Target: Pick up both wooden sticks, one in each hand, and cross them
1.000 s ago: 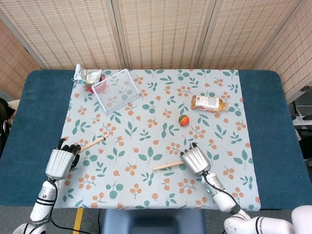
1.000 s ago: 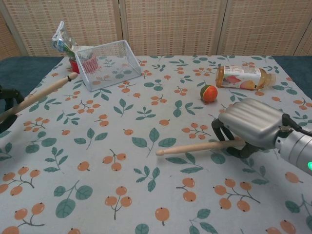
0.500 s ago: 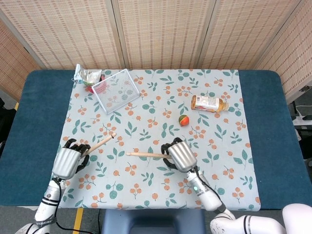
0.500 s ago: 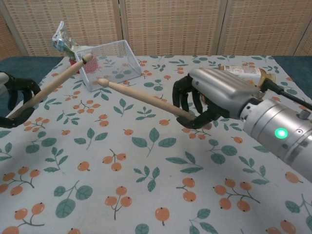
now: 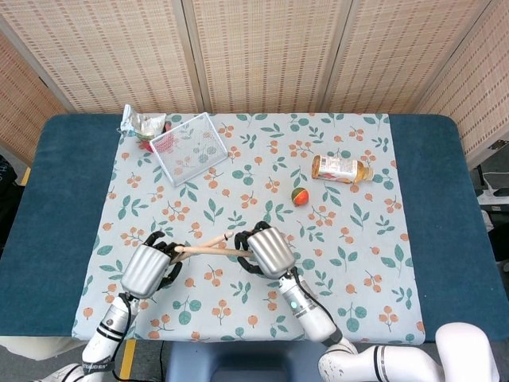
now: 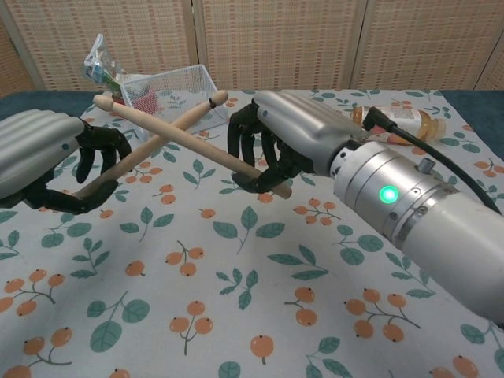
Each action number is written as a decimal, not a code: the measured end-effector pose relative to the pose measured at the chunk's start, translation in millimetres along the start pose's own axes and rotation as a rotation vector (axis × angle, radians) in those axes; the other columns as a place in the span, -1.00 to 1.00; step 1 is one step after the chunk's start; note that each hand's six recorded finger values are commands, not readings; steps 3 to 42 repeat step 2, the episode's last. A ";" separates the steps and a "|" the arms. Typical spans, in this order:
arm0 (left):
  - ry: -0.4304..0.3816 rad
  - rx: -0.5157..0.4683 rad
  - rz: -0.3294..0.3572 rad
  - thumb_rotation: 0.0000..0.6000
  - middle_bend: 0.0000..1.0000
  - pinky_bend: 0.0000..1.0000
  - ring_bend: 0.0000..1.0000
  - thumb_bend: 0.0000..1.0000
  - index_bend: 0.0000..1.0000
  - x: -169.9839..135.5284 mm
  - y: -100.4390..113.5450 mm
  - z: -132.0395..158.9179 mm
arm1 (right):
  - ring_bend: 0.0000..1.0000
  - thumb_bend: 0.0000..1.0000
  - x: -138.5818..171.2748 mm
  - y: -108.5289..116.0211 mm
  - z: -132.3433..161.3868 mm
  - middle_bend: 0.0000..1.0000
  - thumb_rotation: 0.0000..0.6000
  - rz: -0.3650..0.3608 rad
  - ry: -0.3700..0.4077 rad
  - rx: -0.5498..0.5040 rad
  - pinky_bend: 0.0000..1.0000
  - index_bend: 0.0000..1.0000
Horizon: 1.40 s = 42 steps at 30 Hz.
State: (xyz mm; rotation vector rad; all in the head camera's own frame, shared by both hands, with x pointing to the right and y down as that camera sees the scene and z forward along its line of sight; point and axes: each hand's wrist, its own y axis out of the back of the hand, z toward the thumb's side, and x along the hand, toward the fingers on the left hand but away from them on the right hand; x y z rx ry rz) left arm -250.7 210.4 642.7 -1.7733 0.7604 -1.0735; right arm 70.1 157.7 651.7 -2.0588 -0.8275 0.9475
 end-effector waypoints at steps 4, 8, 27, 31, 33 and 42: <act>-0.001 0.003 0.003 1.00 0.86 -0.39 0.22 0.03 0.78 0.1 0.2 0.8 | 0.25 -0.40 0.6 0.0 -1.2 0.70 1.00 0.001 -0.002 0.009 -0.28 1.00; -0.001 0.003 0.003 1.00 0.86 -0.39 0.22 0.03 0.78 0.1 0.2 0.8 | 0.25 -0.40 0.6 0.0 -1.2 0.70 1.00 0.001 -0.002 0.009 -0.28 1.00; -0.001 0.003 0.003 1.00 0.86 -0.39 0.22 0.03 0.78 0.1 0.2 0.8 | 0.25 -0.40 0.6 0.0 -1.2 0.70 1.00 0.001 -0.002 0.009 -0.28 1.00; -0.001 0.003 0.003 1.00 0.86 -0.39 0.22 0.03 0.78 0.1 0.2 0.8 | 0.25 -0.40 0.6 0.0 -1.2 0.70 1.00 0.001 -0.002 0.009 -0.28 1.00; -0.001 0.003 0.003 1.00 0.86 -0.39 0.22 0.03 0.78 0.1 0.2 0.8 | 0.25 -0.40 0.6 0.0 -1.2 0.70 1.00 0.001 -0.002 0.009 -0.28 1.00; -0.001 0.003 0.003 1.00 0.86 -0.39 0.22 0.03 0.78 0.1 0.2 0.8 | 0.25 -0.40 0.6 0.0 -1.2 0.70 1.00 0.001 -0.002 0.009 -0.28 1.00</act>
